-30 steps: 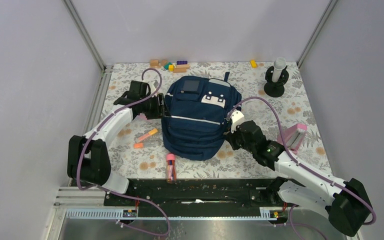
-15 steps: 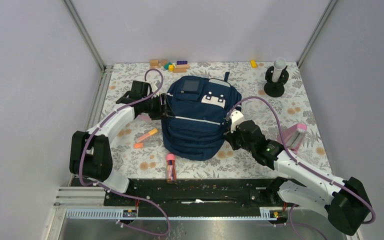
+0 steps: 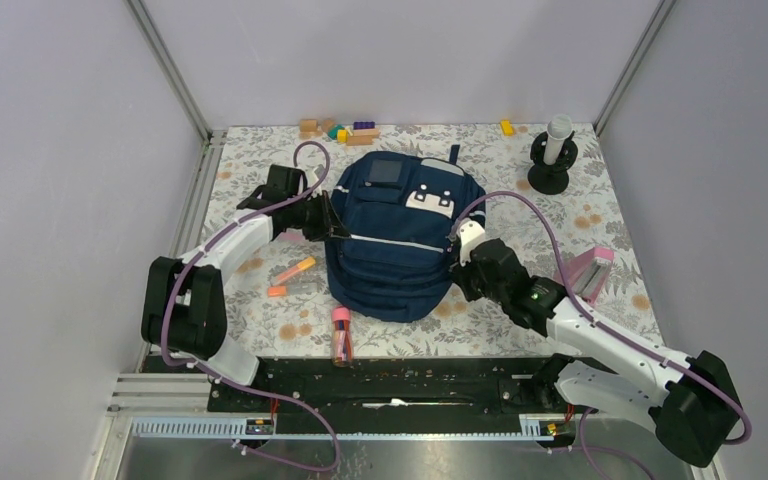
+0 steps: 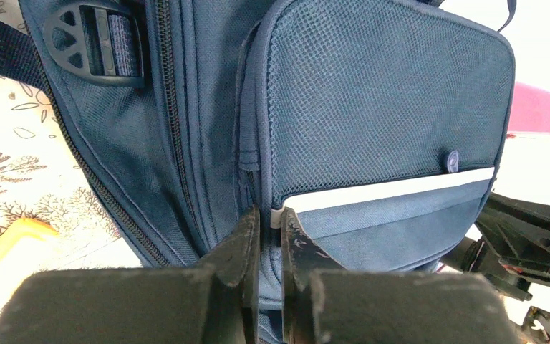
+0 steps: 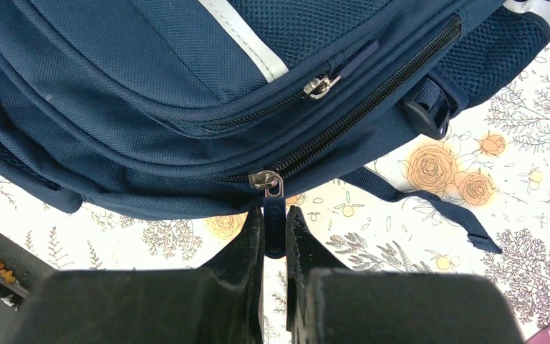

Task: Pack the student bag
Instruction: Unzip the student bag at the center of the board.

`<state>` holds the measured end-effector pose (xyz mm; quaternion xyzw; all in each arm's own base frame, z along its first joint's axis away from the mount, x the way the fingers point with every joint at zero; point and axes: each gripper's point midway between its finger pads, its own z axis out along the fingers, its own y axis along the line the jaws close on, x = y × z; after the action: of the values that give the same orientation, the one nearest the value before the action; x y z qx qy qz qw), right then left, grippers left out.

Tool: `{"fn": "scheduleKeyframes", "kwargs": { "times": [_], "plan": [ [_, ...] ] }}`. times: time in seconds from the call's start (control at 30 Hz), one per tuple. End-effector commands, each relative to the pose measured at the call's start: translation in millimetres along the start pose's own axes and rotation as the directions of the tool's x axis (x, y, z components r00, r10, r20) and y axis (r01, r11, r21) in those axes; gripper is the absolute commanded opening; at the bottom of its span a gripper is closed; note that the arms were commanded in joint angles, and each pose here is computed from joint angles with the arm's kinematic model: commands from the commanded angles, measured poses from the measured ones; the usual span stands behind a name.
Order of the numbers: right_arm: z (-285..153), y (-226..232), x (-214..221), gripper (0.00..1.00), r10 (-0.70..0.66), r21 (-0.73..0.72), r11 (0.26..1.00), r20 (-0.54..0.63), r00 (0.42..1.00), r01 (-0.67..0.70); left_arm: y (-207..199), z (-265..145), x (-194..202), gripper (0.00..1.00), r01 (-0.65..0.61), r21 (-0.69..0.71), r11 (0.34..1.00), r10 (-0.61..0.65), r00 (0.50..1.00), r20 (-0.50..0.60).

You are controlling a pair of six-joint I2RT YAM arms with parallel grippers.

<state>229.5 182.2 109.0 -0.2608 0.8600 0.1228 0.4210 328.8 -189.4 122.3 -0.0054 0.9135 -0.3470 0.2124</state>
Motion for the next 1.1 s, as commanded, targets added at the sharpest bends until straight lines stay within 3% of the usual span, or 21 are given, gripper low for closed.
{"fn": "scheduleKeyframes", "kwargs": {
  "times": [0.0, 0.33, 0.77, 1.07],
  "plan": [
    [-9, 11, -11, 0.0, -0.011, -0.008, 1.0, 0.002, 1.0, 0.011, -29, -3, -6, 0.0, -0.018, 0.117, 0.993, 0.014, 0.999, 0.043],
    [-6, 35, -23, 0.0, -0.03, -0.034, 0.999, -0.003, 1.0, 0.03, -45, -11, -14, 0.0, -0.009, 0.19, 0.982, -0.012, 0.994, 0.107],
    [-14, 82, -45, 0.0, -0.035, -0.104, 0.994, 0.05, 0.998, 0.04, -88, -44, -58, 0.0, -0.035, 0.28, 0.959, -0.051, 0.955, 0.293],
    [-12, 111, -67, 0.0, -0.022, -0.125, 0.992, 0.088, 0.996, 0.033, -96, -51, -65, 0.0, -0.041, 0.304, 0.952, -0.062, 0.945, 0.322]
  ]
}}
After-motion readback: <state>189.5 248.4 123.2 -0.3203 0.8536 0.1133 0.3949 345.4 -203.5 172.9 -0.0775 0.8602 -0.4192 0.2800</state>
